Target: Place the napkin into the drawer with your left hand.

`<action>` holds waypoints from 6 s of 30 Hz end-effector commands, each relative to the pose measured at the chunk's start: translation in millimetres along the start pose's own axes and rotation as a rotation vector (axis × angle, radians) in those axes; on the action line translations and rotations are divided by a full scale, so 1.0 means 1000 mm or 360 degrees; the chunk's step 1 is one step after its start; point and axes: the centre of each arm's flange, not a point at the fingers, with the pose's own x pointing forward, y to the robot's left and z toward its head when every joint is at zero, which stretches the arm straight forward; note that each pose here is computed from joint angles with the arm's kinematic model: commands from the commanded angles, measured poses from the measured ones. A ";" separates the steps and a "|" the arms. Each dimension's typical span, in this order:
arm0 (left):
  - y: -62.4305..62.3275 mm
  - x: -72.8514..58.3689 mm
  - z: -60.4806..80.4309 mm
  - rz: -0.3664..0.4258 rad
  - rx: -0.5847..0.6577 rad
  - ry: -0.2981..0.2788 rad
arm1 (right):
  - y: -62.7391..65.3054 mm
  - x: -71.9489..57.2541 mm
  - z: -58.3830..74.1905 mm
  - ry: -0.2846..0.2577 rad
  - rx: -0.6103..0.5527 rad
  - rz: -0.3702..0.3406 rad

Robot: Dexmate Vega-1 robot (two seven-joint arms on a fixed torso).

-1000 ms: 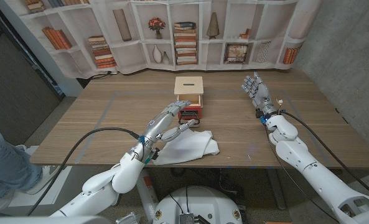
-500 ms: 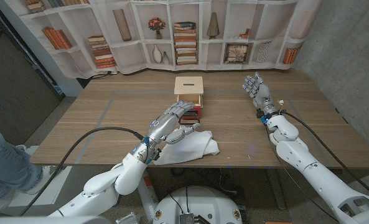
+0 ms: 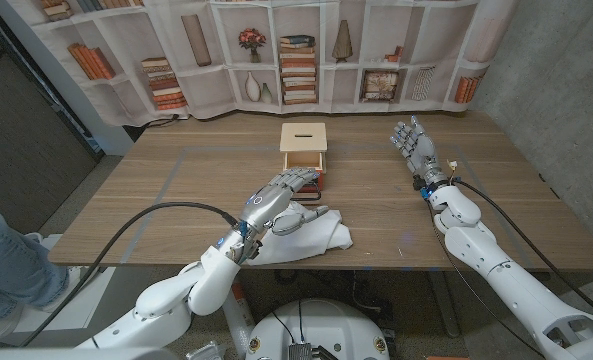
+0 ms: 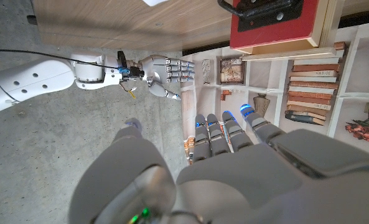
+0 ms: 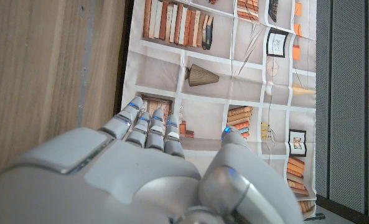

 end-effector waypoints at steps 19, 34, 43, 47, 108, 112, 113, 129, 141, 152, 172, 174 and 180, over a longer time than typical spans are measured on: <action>-0.006 -0.001 0.019 -0.0140 0.0219 0.0099 | -0.001 0.003 0.000 -0.0005 0.0019 0.0017; -0.016 0.001 0.027 -0.0212 0.0321 0.0144 | -0.006 -0.001 -0.005 -0.0004 0.0055 -0.0009; -0.022 0.002 0.033 -0.0266 0.0379 0.0190 | -0.007 -0.002 -0.004 -0.0007 0.0047 -0.0004; -0.024 0.001 0.035 -0.0280 0.0398 0.0192 | -0.007 -0.003 -0.003 -0.0008 0.0042 0.0004; -0.042 0.012 0.038 -0.0588 0.0471 0.0253 | -0.010 -0.009 -0.002 -0.0019 0.0060 -0.0028; -0.045 0.012 0.039 -0.0617 0.0467 0.0263 | -0.009 -0.009 -0.003 -0.0015 0.0068 -0.0033; -0.046 0.012 0.039 -0.0623 0.0467 0.0267 | -0.009 -0.008 -0.003 -0.0015 0.0063 -0.0028; -0.054 0.012 0.043 -0.0696 0.0483 0.0290 | -0.009 -0.008 -0.007 0.0007 0.0073 -0.0027; -0.060 0.016 0.045 -0.0712 0.0538 0.0290 | -0.011 -0.011 -0.004 0.0008 0.0051 -0.0030; -0.068 0.016 0.046 -0.0727 0.0548 0.0294 | -0.011 -0.013 -0.002 0.0003 0.0050 -0.0034; -0.075 0.018 0.045 -0.0726 0.0532 0.0322 | -0.012 -0.014 -0.007 0.0009 0.0073 -0.0050; -0.075 0.018 0.045 -0.0724 0.0529 0.0327 | -0.013 -0.015 -0.007 0.0006 0.0073 -0.0053; -0.077 0.019 0.045 -0.0714 0.0514 0.0335 | -0.015 -0.017 -0.005 0.0004 0.0070 -0.0056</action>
